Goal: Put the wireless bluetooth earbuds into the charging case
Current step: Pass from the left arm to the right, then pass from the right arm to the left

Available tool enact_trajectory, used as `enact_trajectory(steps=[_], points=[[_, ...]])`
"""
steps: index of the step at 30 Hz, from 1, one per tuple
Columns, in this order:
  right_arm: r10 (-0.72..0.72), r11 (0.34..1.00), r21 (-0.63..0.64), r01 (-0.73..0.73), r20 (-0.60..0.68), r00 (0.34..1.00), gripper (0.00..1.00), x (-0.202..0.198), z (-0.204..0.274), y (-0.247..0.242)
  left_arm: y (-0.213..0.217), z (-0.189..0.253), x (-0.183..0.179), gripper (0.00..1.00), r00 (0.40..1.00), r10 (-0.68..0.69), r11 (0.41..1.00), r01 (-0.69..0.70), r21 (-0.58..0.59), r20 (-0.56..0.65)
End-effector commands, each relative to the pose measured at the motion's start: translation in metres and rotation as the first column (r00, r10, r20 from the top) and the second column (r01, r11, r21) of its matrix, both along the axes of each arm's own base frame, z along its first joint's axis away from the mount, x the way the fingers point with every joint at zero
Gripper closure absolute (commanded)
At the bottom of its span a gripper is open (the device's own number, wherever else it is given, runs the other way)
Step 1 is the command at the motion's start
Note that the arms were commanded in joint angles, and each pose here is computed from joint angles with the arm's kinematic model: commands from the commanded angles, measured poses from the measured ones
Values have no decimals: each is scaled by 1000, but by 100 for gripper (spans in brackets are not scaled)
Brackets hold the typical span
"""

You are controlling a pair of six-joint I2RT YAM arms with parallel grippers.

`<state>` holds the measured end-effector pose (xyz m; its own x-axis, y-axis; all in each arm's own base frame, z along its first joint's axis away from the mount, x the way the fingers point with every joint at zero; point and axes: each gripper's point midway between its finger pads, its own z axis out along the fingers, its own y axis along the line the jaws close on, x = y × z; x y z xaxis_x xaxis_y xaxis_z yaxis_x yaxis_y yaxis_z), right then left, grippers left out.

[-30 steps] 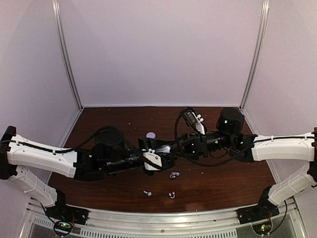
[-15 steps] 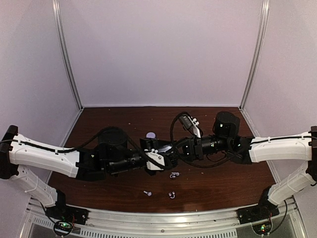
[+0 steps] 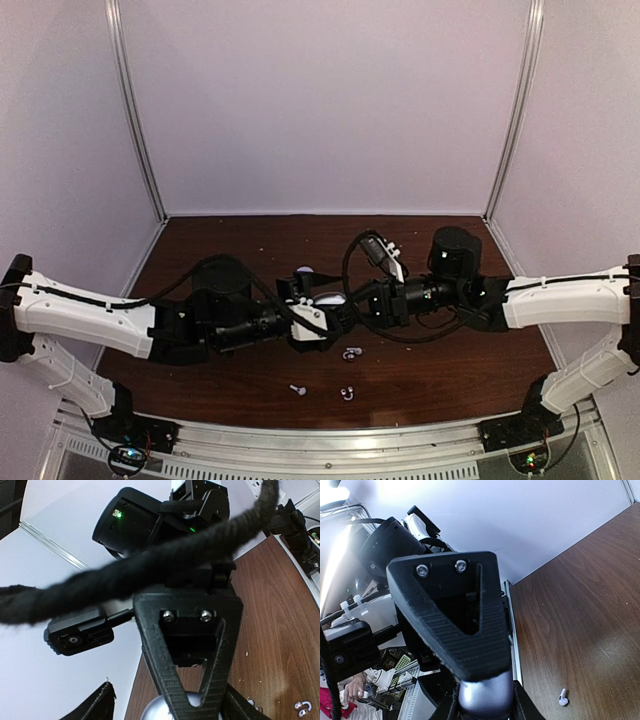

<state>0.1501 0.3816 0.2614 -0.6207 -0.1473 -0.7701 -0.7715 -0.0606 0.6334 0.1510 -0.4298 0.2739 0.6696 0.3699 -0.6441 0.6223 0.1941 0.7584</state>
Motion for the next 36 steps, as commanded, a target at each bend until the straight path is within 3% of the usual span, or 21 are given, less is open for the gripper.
enact_trajectory(steps=[1, 5, 12, 19, 28, 31, 34, 36], points=[[1, 999, 33, -3, 48, 999, 83, 0, 16, -7, 15, 21, -6, 27, 999, -17, 997, 15, -73, -29], [6, 999, 43, -8, 58, 998, 83, 1, 21, -10, 22, 11, -9, 27, 999, -18, 999, 16, -42, -48], [28, 999, 40, -30, 49, 998, 83, -1, 19, -9, 24, 10, -14, 40, 998, -47, 999, 46, -25, -42], [39, 998, 44, -41, 45, 998, 83, -3, 21, -10, 21, -2, -11, 40, 999, -34, 999, 34, 14, -41], [57, 997, 43, -59, 37, 998, 82, -7, 18, -10, 20, -7, -9, 55, 1000, -27, 999, 27, 42, -11], [59, 997, 50, -61, 36, 998, 75, -7, 18, -11, 19, -5, -9, 61, 1000, -29, 999, 29, 36, 1], [55, 996, 62, -56, 28, 998, 61, -7, 18, -11, 19, 2, -8, 62, 1000, -26, 1000, 26, 7, 8], [54, 995, 78, -55, 21, 998, 58, -7, 18, -12, 19, 4, -7, 63, 1000, -21, 1000, 21, -4, 12]])
